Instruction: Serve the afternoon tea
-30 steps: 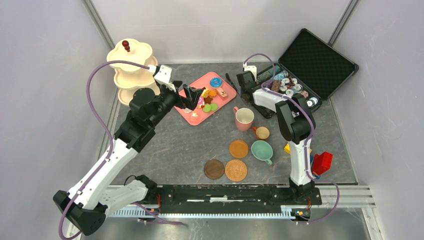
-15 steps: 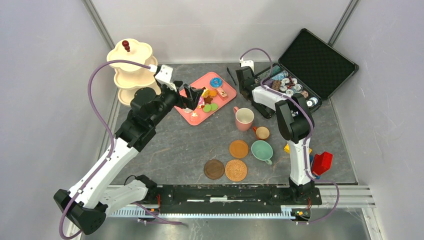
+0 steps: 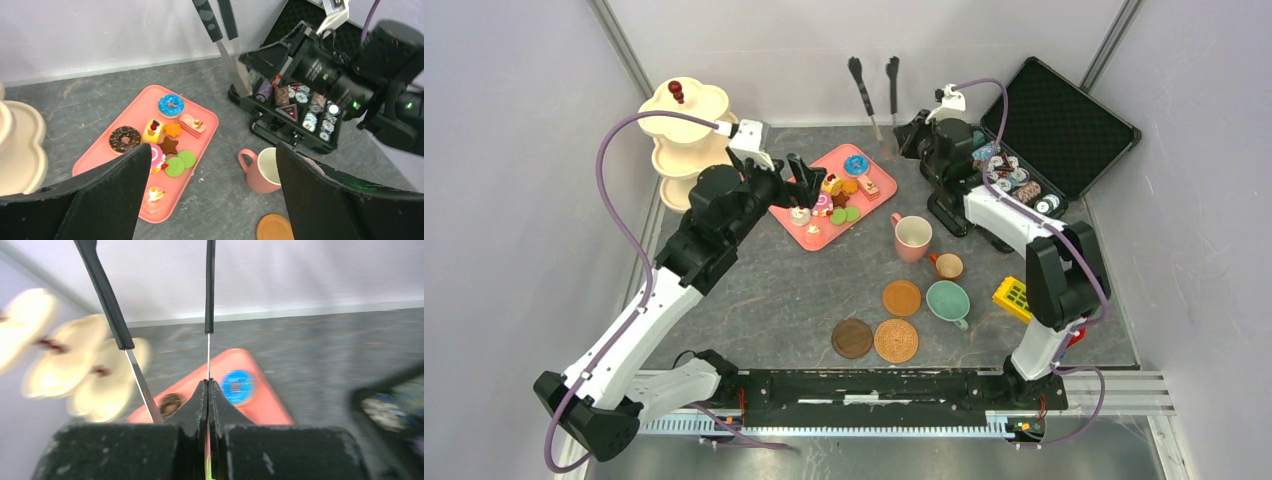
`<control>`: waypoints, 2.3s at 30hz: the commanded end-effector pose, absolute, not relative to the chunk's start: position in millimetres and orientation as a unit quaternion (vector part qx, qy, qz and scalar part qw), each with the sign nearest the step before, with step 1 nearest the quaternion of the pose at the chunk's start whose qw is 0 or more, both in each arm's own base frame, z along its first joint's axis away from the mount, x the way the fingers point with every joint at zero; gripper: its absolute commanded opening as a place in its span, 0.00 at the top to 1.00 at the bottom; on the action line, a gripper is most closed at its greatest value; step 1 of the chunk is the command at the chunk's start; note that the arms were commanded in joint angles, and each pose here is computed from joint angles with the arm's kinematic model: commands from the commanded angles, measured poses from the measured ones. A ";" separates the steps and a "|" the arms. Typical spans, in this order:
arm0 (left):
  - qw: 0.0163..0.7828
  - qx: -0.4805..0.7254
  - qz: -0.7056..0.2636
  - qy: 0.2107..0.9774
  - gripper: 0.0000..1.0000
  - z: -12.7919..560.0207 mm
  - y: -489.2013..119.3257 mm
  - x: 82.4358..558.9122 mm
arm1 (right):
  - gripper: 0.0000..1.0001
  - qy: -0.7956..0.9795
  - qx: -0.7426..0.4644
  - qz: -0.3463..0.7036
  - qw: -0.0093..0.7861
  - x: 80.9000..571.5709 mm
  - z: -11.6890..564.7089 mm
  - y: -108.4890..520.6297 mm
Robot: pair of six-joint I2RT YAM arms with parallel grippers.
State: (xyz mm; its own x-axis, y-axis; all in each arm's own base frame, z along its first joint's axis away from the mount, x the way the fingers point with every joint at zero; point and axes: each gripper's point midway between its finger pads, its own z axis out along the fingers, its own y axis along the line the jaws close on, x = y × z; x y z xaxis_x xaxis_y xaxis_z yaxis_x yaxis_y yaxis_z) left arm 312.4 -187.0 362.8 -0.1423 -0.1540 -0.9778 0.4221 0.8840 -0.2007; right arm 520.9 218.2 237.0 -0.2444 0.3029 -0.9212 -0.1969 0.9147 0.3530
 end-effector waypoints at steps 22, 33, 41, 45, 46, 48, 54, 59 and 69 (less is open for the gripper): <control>0.457 -0.317 -0.053 0.829 0.00 223.3 -48.5 218.0 | 1.00 0.820 0.079 0.199 0.530 345.4 148.6 395.1; 0.437 -0.343 0.032 0.831 0.00 189.2 -23.9 220.4 | 1.00 0.816 -0.062 0.145 0.556 284.4 115.3 465.2; 0.406 -0.308 -0.007 0.860 0.00 171.7 -27.7 240.6 | 0.99 0.835 -0.081 0.177 0.515 256.8 80.4 475.2; 0.372 -0.305 -0.038 0.876 0.00 148.3 -39.3 246.5 | 0.96 0.842 -0.073 0.180 0.503 251.1 68.5 476.5; 0.363 -0.302 -0.044 0.880 0.00 142.4 -43.3 246.8 | 0.96 0.844 -0.072 0.182 0.500 250.4 66.1 477.8; 0.349 -0.296 -0.046 0.888 0.00 131.1 -47.2 247.0 | 0.96 0.847 -0.072 0.184 0.494 248.8 60.8 479.2; 0.348 -0.311 -0.049 0.883 0.00 111.3 -48.0 248.7 | 0.91 0.851 -0.081 0.186 0.484 245.4 50.2 481.6; 0.349 -0.329 -0.060 0.875 0.00 96.3 -49.5 250.9 | 0.63 0.841 -0.114 0.180 0.497 248.4 54.9 482.6; 0.400 -0.334 -0.113 0.846 0.00 97.3 -64.5 255.5 | 0.11 0.732 -0.175 0.234 0.615 250.0 182.3 413.7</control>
